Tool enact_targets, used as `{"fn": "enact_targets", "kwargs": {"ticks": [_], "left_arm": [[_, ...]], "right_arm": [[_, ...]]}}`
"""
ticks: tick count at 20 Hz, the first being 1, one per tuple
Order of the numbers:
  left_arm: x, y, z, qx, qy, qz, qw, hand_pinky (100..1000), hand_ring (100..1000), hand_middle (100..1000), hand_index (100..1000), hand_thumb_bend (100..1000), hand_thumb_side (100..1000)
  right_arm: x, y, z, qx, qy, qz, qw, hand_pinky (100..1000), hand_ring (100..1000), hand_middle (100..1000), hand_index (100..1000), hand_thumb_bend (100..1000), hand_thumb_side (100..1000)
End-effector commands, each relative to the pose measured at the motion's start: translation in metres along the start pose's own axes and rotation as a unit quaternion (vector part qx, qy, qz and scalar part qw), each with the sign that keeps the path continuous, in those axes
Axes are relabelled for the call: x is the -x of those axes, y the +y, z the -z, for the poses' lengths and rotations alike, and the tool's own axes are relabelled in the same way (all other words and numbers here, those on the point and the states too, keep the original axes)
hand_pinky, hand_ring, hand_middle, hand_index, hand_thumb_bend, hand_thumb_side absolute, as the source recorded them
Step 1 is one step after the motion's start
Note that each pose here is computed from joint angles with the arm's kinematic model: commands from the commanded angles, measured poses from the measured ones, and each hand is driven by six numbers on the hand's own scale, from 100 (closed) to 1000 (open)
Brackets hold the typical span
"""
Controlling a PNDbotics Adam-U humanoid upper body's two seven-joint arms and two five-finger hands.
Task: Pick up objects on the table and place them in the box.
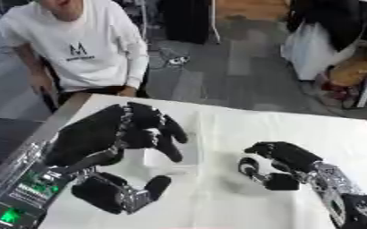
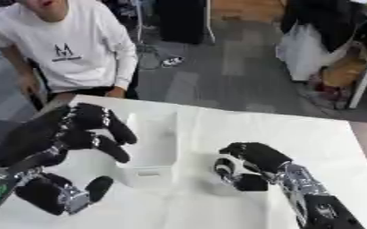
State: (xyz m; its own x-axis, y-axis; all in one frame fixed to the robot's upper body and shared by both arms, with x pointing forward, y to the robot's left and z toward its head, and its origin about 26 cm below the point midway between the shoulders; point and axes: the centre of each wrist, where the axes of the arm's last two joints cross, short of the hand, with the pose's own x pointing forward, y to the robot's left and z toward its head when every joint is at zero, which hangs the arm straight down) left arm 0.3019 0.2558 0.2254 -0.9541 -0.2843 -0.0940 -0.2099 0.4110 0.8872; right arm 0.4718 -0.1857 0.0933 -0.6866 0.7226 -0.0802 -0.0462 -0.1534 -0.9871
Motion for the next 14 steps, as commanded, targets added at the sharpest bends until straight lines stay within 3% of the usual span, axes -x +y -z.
{"fn": "enact_targets", "kwargs": {"ticks": [1,14], "left_arm": [[-0.0012,0.0068,0.0032,-0.001,-0.009,0.008,1.0,543,506,658,661,195,619],[-0.0012,0.0068,0.0033,-0.001,-0.009,0.008,1.0,543,506,657,661,194,619]], "right_arm": [[0.0014,-0.0082,0.0015,0.009,-0.001,-0.011,1.0,778,783,823,946,213,1000],[0.0009,-0.0021,0.0027,0.008,0.011,-0.02,1.0,785,789,835,949,200,1000]]}}
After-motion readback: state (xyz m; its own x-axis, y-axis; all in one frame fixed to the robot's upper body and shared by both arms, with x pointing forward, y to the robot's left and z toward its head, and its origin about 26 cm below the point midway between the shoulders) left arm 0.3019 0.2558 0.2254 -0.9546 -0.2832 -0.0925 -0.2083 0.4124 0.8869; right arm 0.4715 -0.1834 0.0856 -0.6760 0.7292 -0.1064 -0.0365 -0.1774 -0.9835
